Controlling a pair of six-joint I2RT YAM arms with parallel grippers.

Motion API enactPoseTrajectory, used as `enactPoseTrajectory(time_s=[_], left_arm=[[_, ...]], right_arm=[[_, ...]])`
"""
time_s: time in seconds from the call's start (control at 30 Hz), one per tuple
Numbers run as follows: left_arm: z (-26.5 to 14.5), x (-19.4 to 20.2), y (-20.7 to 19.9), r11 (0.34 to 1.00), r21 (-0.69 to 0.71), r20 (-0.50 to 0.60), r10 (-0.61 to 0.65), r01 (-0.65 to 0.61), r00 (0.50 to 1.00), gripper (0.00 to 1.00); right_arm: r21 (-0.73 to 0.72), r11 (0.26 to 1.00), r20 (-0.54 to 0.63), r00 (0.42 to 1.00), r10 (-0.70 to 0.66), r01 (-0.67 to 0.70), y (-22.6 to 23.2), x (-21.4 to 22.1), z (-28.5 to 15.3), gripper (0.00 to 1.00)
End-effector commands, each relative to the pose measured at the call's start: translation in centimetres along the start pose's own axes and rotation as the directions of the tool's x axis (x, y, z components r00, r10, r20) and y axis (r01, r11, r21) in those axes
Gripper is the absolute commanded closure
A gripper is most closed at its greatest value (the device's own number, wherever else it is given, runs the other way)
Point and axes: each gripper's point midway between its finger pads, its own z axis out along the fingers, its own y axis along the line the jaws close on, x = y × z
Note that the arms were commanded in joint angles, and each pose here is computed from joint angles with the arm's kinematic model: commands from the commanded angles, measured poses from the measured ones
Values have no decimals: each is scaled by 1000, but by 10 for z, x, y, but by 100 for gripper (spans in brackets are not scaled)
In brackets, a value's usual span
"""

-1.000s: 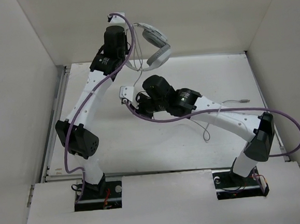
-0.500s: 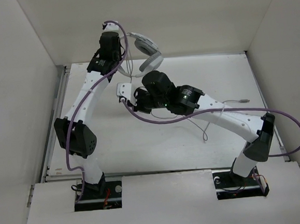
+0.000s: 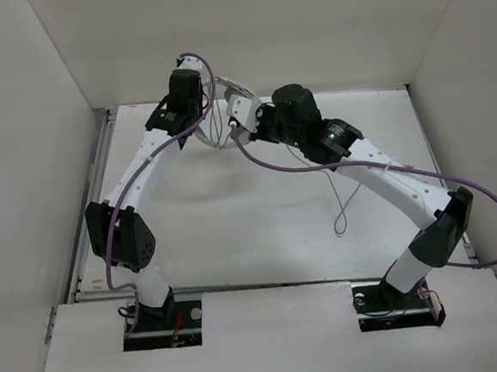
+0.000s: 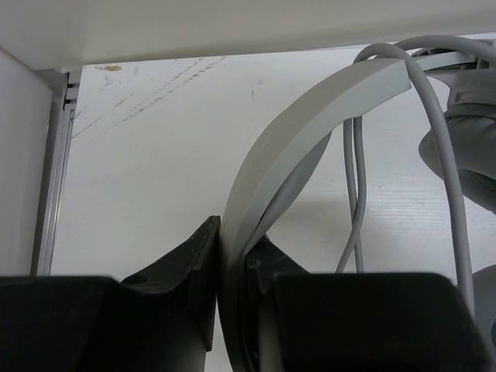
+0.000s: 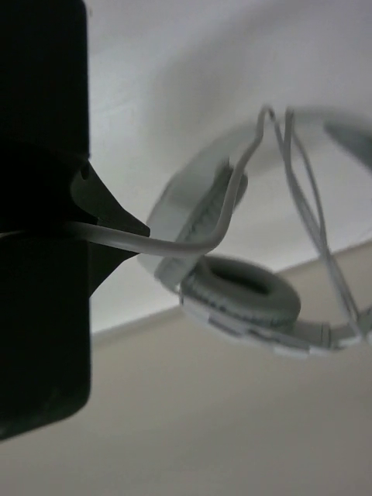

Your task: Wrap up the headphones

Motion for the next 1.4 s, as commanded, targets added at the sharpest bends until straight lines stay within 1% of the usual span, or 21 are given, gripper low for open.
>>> enactPoseTrajectory(time_s=[0.0,0.1,0.23,0.37,0.53,0.63,0.77,0.97,1.13,1.23,1.37], left_arm=[[-51,-62,-12,993,103,201,-76,56,977,100],[-63,-51,-39,984,179,183,-31,-2,983,100],[-74,-38,-66,965,256,169,10,-54,986,100],[-86,-25,-86,946,310,158,46,-94,986,100],[-102,-24,-98,923,364,174,67,-128,982,100],[-112,-27,-104,910,392,186,65,-135,980,100],[-136,-35,-115,875,462,213,49,-144,976,100],[-180,-48,-135,806,555,282,52,-207,958,100],[-210,-61,-141,765,597,338,34,-243,940,100],[-234,-76,-143,738,617,384,20,-273,923,100],[-249,-96,-136,738,612,429,-8,-284,903,100]], right_arm=[[285,956,3,997,-75,71,-72,-4,-24,100],[420,899,-34,992,-119,122,-105,3,-30,100],[526,834,-82,986,-144,166,-138,13,-38,100],[575,799,-109,984,-140,178,-159,25,-47,99],[601,780,-132,984,-120,176,-174,41,-55,97],[608,779,-138,986,-89,155,-183,55,-55,96],[606,790,-110,993,-34,94,-190,68,-51,94],[582,813,-41,999,32,-2,-199,67,-43,92],[549,833,-14,997,80,-59,-199,73,-36,92],[503,853,17,988,152,-140,-192,81,-32,92],[400,871,68,957,282,-285,-179,94,-28,92]])
